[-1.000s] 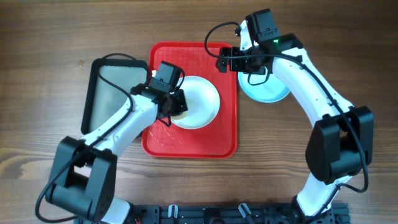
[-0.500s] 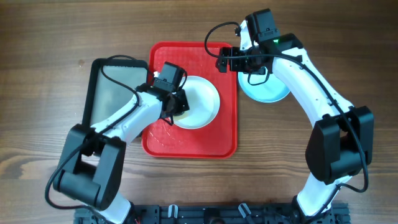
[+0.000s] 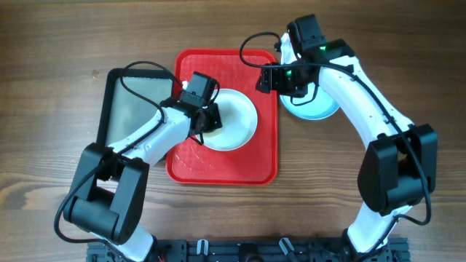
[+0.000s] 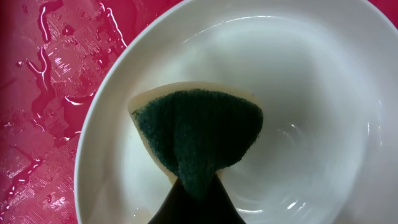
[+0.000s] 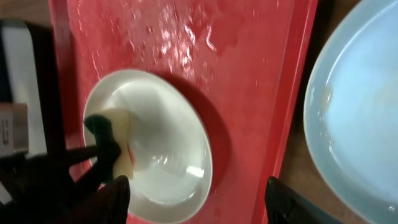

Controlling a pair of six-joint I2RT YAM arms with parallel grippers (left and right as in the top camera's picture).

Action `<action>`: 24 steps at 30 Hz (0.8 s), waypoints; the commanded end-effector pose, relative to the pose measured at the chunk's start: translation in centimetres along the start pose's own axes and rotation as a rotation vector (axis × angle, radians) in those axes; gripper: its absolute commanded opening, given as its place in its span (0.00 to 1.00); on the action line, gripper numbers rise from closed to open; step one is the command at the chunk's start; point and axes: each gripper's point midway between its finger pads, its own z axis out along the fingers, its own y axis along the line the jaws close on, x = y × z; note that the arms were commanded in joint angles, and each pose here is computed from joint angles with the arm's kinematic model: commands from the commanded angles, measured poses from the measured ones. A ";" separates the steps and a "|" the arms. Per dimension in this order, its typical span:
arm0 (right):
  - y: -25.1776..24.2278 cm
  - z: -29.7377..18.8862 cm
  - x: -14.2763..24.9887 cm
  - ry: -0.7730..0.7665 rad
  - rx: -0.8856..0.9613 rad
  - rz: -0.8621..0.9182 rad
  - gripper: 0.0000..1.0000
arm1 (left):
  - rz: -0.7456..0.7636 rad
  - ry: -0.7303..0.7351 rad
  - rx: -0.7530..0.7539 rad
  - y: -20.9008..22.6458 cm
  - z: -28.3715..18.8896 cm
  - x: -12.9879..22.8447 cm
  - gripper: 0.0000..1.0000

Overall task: Clean dirty plates on tray and stack at the side
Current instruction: 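Bring the sponge in the left gripper down into the white plate, then grasp the white plate rim with the right gripper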

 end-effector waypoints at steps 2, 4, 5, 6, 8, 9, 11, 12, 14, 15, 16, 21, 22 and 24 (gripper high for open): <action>1.3 1.0 2.5 0.067 0.017 -0.128 0.74 | 0.059 -0.016 -0.006 -0.3 -0.1 -0.5 0.04; 0.4 1.6 2.8 0.056 0.117 -0.161 0.75 | 0.059 -0.015 -0.006 -0.3 -0.1 -0.5 0.04; 0.0 1.8 2.8 0.044 0.164 -0.177 0.75 | 0.059 -0.015 -0.006 -0.3 -0.1 -0.5 0.04; -0.1 2.1 2.8 0.034 0.191 -0.193 0.75 | 0.059 -0.015 -0.006 -0.3 -0.1 -0.5 0.04; 0.5 2.9 2.8 0.018 0.194 -0.248 0.75 | 0.059 -0.011 -0.009 -0.2 -0.1 -0.4 0.04; 0.9 3.3 2.9 0.010 0.188 -0.270 0.74 | 0.059 -0.008 -0.010 -0.2 -0.1 -0.3 0.04; 1.4 3.9 2.7 -0.017 0.192 -0.303 0.74 | 0.059 -0.004 -0.013 -0.1 -0.1 -0.2 0.04; 1.5 4.0 2.5 -0.029 0.200 -0.310 0.73 | 0.059 -0.002 -0.014 -0.1 -0.1 -0.2 0.04; 1.4 4.2 1.9 -0.064 0.223 -0.321 0.73 | 0.059 0.001 -0.016 0.0 -0.1 -0.1 0.04; 1.2 4.2 1.6 -0.078 0.234 -0.323 0.74 | 0.059 0.004 -0.018 0.0 -0.1 0.0 0.04; 1.0 4.3 1.4 -0.089 0.242 -0.324 0.74 | 0.059 0.004 -0.018 0.0 -0.1 0.0 0.04; 0.3 5.4 1.9 -0.084 0.248 -0.329 0.67 | 0.058 0.004 -0.018 0.0 -0.1 0.0 0.04; 0.2 5.7 2.2 -0.071 0.245 -0.328 0.66 | 0.058 0.004 -0.018 0.0 -0.1 0.0 0.04; 0.2 6.3 2.8 -0.045 0.222 -0.322 0.63 | 0.058 0.004 -0.018 0.0 -0.1 0.0 0.04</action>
